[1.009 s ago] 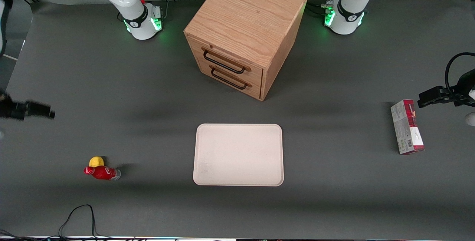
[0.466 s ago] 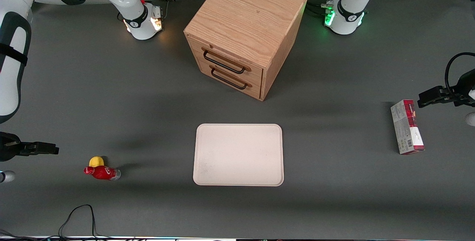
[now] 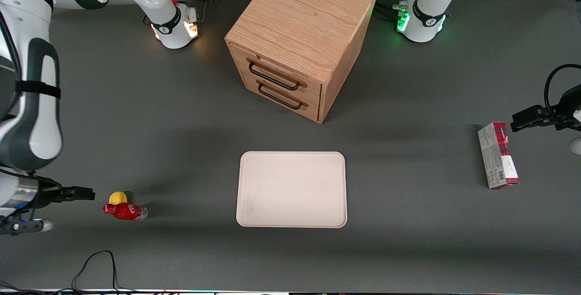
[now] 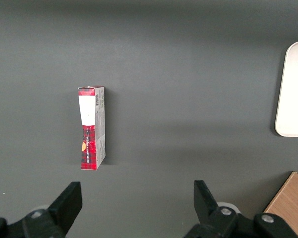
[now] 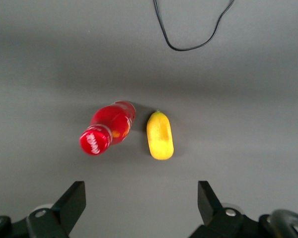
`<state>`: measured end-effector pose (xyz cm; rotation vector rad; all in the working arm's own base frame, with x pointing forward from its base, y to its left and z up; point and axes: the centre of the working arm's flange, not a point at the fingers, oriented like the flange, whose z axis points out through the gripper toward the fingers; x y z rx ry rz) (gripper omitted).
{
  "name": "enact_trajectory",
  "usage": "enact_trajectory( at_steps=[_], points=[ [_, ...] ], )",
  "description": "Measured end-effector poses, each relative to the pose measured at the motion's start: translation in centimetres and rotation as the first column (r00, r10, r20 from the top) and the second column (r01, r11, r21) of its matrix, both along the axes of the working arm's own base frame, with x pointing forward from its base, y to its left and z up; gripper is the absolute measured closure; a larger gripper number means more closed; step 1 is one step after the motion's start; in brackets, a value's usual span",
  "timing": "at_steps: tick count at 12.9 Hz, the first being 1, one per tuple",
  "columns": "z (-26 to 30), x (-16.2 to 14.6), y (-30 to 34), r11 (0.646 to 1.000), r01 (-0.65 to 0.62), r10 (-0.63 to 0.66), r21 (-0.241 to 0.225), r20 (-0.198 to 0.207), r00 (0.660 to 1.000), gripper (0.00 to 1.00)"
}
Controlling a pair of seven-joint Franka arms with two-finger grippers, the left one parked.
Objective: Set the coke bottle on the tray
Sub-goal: 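Move the open right gripper down over the red Coca-Cola bottle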
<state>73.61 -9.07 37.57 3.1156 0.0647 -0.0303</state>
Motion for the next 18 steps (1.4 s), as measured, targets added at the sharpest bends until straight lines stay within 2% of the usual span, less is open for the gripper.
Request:
enact_trajectory(
  at_steps=[2,8,13,17,18],
  points=[
    [-1.8,0.1,0.6,1.0,-0.008,0.008,0.001,0.023,1.0,0.0],
    [-2.2,0.8,3.3,0.999,-0.031,0.029,0.022,0.077,0.997,0.0],
    [-4.4,1.2,4.0,0.999,-0.039,0.037,0.02,0.085,0.996,0.0],
    [-5.2,1.2,4.0,0.999,-0.038,0.037,0.021,0.077,0.996,0.02],
    [-5.2,1.2,4.0,0.999,-0.038,0.037,0.021,0.077,0.996,0.11]
  ],
)
